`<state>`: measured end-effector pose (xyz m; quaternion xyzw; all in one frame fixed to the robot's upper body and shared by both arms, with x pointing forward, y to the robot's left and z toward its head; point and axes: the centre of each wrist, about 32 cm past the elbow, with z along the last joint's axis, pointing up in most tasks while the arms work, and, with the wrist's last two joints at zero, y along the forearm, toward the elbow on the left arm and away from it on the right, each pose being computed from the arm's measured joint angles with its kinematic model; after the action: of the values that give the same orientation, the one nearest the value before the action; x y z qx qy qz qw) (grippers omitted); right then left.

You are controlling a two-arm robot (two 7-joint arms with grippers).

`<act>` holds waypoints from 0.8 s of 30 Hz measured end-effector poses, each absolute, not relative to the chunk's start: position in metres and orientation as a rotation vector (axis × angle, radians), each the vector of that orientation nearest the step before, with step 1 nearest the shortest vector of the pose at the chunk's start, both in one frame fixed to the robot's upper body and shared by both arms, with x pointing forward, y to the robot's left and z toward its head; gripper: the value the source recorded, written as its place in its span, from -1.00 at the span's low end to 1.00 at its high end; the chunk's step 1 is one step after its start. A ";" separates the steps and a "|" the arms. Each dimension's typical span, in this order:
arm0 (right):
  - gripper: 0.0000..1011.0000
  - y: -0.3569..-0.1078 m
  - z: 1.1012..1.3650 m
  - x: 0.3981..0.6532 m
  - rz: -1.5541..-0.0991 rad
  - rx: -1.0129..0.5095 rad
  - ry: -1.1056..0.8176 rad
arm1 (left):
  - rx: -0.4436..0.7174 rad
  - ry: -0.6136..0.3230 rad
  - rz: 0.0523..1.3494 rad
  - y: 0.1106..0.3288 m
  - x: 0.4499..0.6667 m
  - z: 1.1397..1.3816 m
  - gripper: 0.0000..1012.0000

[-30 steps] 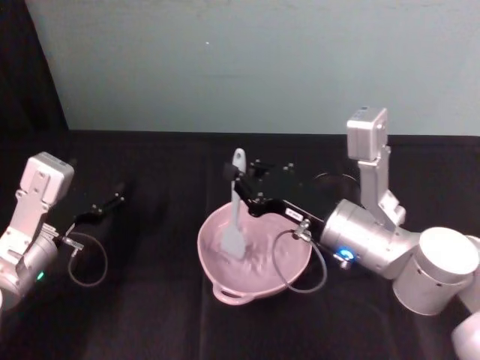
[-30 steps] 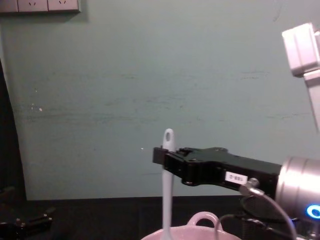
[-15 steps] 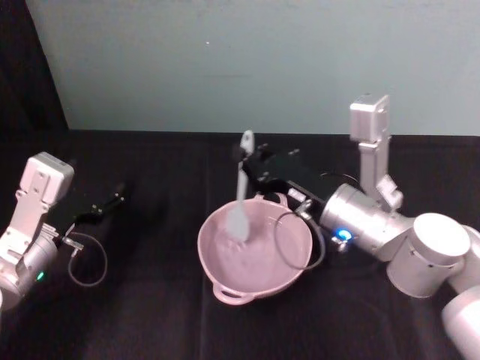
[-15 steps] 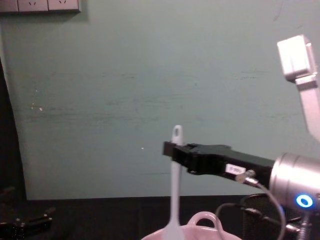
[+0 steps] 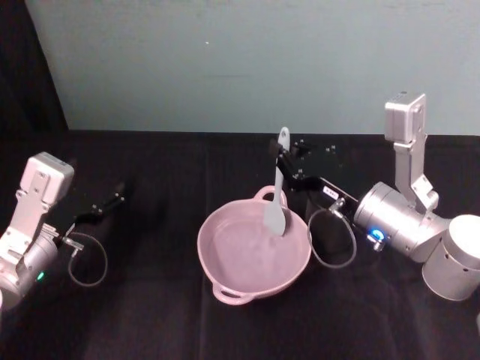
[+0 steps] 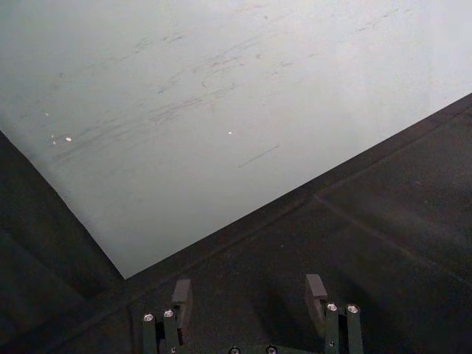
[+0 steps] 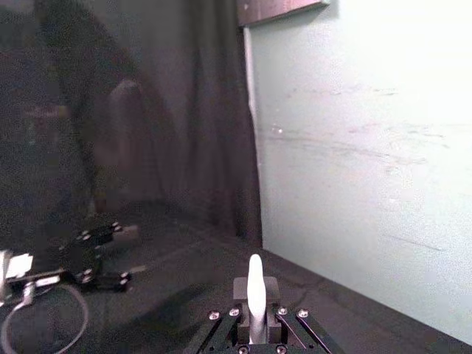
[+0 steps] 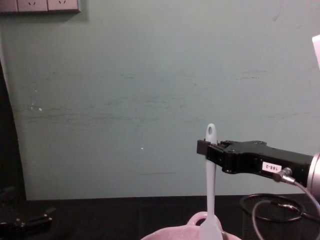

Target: Use the one hand to pick up the spoon and stir the clear water in the bowl.

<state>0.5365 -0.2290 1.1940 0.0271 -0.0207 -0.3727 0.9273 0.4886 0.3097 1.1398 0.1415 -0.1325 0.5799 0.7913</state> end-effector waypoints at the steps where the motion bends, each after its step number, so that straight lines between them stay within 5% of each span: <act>1: -0.76 -0.228 1.195 0.534 -0.752 0.048 -0.046 | 0.305 -0.285 1.248 0.310 0.489 1.140 0.99; 16: -0.76 -0.193 1.202 0.516 -0.565 0.048 -0.032 | 0.304 -0.285 1.248 0.310 0.489 1.140 0.99; 24: -0.76 -0.201 1.222 0.518 -0.575 0.097 -0.053 | 0.305 -0.285 1.248 0.310 0.489 1.140 0.99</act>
<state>0.5185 -0.2006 1.2224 0.0480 -0.0261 -0.2833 0.9575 0.4886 0.3097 1.1398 0.1415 -0.1325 0.5799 0.7913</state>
